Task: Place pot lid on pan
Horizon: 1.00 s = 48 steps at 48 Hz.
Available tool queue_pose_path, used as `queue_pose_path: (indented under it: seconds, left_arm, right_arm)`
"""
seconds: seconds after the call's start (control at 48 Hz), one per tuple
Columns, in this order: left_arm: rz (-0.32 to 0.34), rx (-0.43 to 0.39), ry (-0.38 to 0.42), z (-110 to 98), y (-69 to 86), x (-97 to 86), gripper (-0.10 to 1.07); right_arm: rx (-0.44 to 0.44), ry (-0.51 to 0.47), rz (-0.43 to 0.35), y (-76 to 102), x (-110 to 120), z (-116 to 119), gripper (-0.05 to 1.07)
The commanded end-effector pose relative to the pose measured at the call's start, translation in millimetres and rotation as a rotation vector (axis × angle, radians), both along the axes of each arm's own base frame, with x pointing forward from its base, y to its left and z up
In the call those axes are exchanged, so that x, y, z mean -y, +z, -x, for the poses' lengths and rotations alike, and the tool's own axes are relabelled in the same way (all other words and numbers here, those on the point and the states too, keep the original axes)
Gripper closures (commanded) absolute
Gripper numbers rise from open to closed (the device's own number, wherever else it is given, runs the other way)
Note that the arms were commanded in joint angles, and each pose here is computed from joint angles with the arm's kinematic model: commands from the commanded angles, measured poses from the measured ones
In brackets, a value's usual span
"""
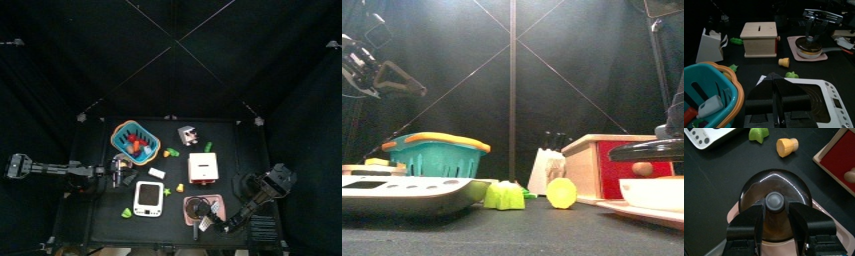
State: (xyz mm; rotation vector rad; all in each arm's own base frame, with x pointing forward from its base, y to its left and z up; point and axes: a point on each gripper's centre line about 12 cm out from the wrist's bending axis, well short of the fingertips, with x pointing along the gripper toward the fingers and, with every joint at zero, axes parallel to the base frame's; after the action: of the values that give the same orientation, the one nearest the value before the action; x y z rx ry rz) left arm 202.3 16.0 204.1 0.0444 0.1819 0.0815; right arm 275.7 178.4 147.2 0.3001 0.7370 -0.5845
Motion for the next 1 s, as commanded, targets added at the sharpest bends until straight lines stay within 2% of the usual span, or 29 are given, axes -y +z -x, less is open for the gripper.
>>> queue_pose_path:
  seconds: [0.0, 0.25, 0.979]
  left_arm:
    - [0.002, 0.016, 0.003, -2.7, 5.1, -0.6, 0.67]
    - [0.002, 0.016, 0.003, -2.7, 5.1, -0.6, 0.67]
    - [0.002, 0.016, 0.003, -2.7, 5.1, -0.6, 0.67]
  right_arm:
    - [0.026, 0.003, -0.034, 10.6, -5.0, -2.8, 0.37]
    - [0.006, 0.0, -0.065, 6.8, -6.8, -0.5, 0.37]
    - [-0.027, -0.003, -0.073, -4.1, -7.7, 2.2, 0.37]
